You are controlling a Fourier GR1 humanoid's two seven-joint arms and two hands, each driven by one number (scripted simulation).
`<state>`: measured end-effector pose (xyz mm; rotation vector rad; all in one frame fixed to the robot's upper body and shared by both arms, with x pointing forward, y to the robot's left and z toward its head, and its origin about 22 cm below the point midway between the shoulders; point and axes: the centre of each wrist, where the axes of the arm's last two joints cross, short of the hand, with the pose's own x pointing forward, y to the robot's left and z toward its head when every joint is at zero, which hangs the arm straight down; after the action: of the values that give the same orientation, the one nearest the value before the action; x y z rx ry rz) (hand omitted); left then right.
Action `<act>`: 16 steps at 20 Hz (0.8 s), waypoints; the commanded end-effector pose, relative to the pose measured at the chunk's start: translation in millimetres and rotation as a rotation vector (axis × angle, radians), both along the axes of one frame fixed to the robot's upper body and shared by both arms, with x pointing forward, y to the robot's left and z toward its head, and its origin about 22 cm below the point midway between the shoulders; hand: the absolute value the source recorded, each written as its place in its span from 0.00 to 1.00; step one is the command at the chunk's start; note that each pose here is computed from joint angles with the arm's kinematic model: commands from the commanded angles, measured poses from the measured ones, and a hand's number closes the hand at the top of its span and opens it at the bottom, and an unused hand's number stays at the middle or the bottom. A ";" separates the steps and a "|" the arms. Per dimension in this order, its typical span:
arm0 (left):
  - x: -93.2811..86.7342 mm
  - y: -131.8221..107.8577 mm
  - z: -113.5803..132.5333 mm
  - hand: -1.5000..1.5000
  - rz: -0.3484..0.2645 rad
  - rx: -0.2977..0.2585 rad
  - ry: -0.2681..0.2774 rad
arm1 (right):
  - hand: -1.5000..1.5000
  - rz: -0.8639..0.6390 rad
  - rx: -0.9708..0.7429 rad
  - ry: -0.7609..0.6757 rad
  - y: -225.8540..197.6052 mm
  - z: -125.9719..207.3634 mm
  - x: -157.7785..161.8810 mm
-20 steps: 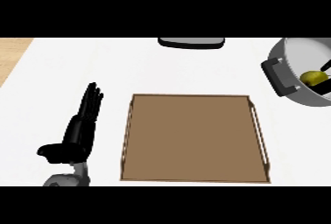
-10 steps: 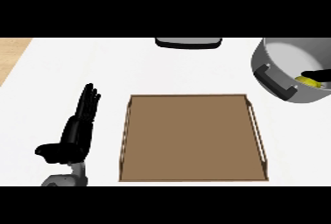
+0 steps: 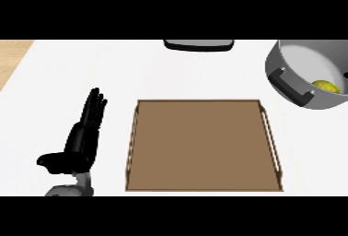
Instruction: Pick the pear from the tray and place it in the pot
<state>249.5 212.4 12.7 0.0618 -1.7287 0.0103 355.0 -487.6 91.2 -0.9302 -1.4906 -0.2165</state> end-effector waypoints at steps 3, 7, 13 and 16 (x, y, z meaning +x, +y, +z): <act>-6.8 -11.9 -0.8 0.50 -0.017 -0.010 0.000 | 0.00 -0.034 0.013 -0.104 -33.3 5.3 -28.3; -3.7 11.5 2.4 0.50 0.010 0.015 0.003 | 0.00 -0.029 0.008 -0.125 -53.9 -10.2 -58.5; -3.2 11.6 -4.6 0.50 0.008 0.002 0.004 | 0.00 -0.036 0.002 -0.130 -74.3 -1.2 -79.2; 6.7 5.6 -3.8 0.50 -0.005 0.004 -0.008 | 0.00 -0.074 0.006 -0.163 -73.9 -11.5 -84.6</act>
<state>249.9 217.5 8.7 0.0623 -1.7328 0.0098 282.5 -555.3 86.2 -0.9610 -1.5942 -0.3248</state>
